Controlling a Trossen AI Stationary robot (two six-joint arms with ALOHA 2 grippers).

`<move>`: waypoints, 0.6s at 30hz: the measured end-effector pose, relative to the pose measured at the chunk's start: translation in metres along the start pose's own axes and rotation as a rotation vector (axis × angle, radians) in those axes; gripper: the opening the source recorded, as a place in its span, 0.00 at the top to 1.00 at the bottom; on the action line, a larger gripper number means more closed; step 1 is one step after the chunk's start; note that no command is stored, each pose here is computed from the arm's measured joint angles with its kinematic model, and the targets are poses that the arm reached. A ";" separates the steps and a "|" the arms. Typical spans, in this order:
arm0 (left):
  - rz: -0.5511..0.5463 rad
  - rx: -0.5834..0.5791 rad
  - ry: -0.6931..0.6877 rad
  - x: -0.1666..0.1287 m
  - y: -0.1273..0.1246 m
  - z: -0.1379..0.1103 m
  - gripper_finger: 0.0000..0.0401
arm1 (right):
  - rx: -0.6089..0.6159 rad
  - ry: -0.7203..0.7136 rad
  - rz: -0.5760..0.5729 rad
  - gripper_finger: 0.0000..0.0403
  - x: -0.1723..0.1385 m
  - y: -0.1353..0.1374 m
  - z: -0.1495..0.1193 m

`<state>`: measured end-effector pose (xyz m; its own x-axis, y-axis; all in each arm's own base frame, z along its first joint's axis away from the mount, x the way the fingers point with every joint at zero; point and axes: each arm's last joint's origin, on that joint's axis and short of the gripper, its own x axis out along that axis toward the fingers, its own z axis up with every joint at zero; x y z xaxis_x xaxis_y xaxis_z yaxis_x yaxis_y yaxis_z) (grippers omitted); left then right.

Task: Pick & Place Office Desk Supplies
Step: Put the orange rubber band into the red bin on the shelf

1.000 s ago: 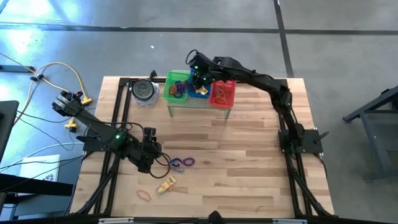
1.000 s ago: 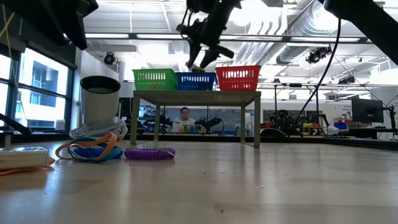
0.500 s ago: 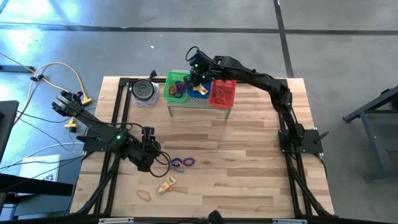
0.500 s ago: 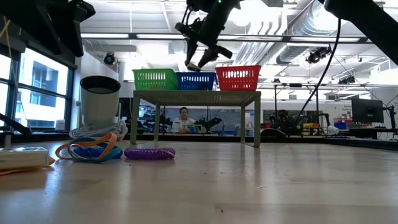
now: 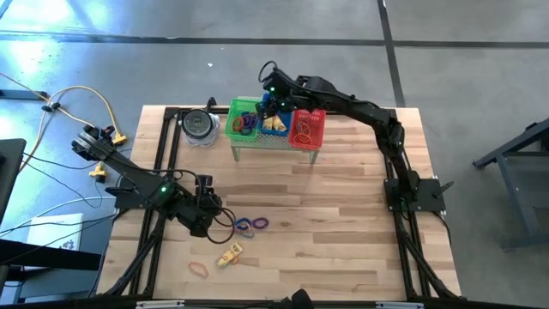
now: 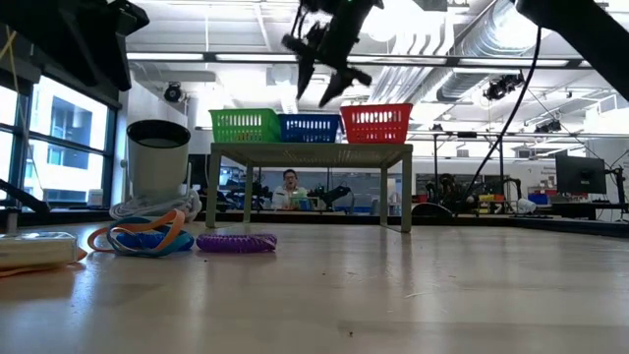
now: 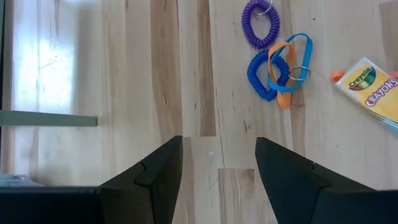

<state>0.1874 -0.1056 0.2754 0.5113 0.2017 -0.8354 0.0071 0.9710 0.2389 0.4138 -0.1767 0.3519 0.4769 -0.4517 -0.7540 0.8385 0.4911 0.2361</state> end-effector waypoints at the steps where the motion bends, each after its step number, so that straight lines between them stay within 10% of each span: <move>1: 0.000 0.000 0.000 0.000 0.000 0.000 0.52 | -0.013 -0.022 0.005 0.43 -0.004 0.002 0.001; 11: -0.026 -0.021 0.005 -0.001 -0.003 -0.001 0.52 | -0.179 -0.181 0.120 0.42 -0.091 0.045 -0.027; 18: -0.081 -0.018 -0.078 -0.002 -0.018 -0.001 0.52 | -0.278 -0.138 0.106 0.43 -0.151 0.082 -0.103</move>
<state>0.1855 -0.1230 0.2720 0.5751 0.1127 -0.8103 0.0361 0.9860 0.1627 0.3838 0.0086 0.4218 0.6052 -0.4745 -0.6392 0.6871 0.7168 0.1184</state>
